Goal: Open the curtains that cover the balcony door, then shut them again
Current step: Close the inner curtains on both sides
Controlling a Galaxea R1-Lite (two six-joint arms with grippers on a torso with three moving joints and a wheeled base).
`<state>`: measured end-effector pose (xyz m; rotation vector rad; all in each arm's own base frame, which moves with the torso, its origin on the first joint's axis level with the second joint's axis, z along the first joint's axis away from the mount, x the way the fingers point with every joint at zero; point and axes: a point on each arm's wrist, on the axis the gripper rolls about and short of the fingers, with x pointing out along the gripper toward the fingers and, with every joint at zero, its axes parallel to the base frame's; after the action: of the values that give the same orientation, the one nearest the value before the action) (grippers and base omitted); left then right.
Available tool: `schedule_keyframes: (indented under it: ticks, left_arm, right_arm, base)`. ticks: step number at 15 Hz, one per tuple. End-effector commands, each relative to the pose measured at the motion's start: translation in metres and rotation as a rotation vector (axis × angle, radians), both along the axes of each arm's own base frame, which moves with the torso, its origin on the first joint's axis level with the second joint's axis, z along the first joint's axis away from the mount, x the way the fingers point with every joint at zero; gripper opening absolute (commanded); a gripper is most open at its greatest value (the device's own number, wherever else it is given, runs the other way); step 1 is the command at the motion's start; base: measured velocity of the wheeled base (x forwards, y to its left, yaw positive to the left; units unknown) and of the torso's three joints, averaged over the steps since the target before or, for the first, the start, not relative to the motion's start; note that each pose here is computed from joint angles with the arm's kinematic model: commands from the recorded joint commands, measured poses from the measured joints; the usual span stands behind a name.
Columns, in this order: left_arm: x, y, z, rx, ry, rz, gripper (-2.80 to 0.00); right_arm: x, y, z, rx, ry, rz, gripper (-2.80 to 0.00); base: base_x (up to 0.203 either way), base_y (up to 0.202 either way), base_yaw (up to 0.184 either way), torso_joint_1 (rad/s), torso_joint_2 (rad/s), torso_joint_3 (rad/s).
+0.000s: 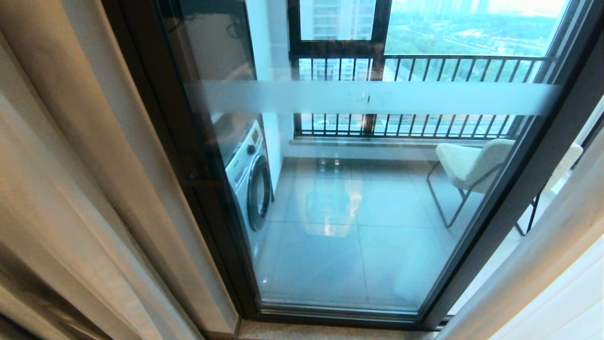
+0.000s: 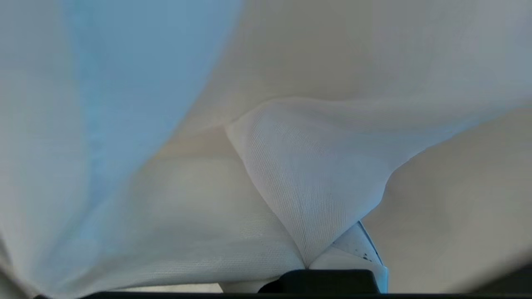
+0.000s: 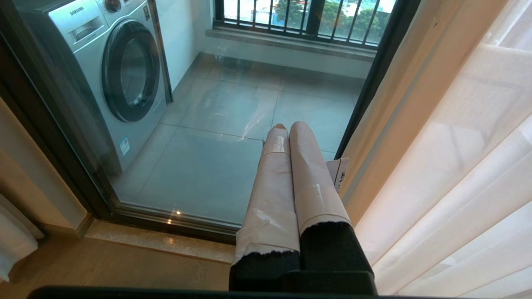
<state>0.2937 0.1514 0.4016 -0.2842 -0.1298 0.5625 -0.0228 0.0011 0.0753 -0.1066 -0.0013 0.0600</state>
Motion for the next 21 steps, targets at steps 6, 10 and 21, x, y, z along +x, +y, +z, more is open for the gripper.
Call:
schedule_keyframes:
  ticks: [6, 10, 21]
  left_arm:
    - [-0.007, -0.053, 0.017, 0.013, -0.045, -0.223, -2.8]
    - [-0.004, -0.077, 0.019, 0.021, -0.05, -0.37, -2.8]
    - [0.006, -0.147, 0.015, 0.027, -0.034, -0.668, -2.8]
  right_arm:
    - [0.0, 0.0, 0.0, -0.001, 0.0, 0.001, -2.8]
    - [0.0, 0.0, 0.0, -0.001, 0.001, 0.001, -2.8]
    - [0.0, 0.0, 0.0, -0.001, 0.0, 0.001, -2.8]
  base:
    - [0.0, 0.0, 0.0, 0.0, 0.0, 0.0]
    - [0.0, 0.0, 0.0, 0.0, 0.0, 0.0]
    - [0.0, 0.0, 0.0, 0.0, 0.0, 0.0]
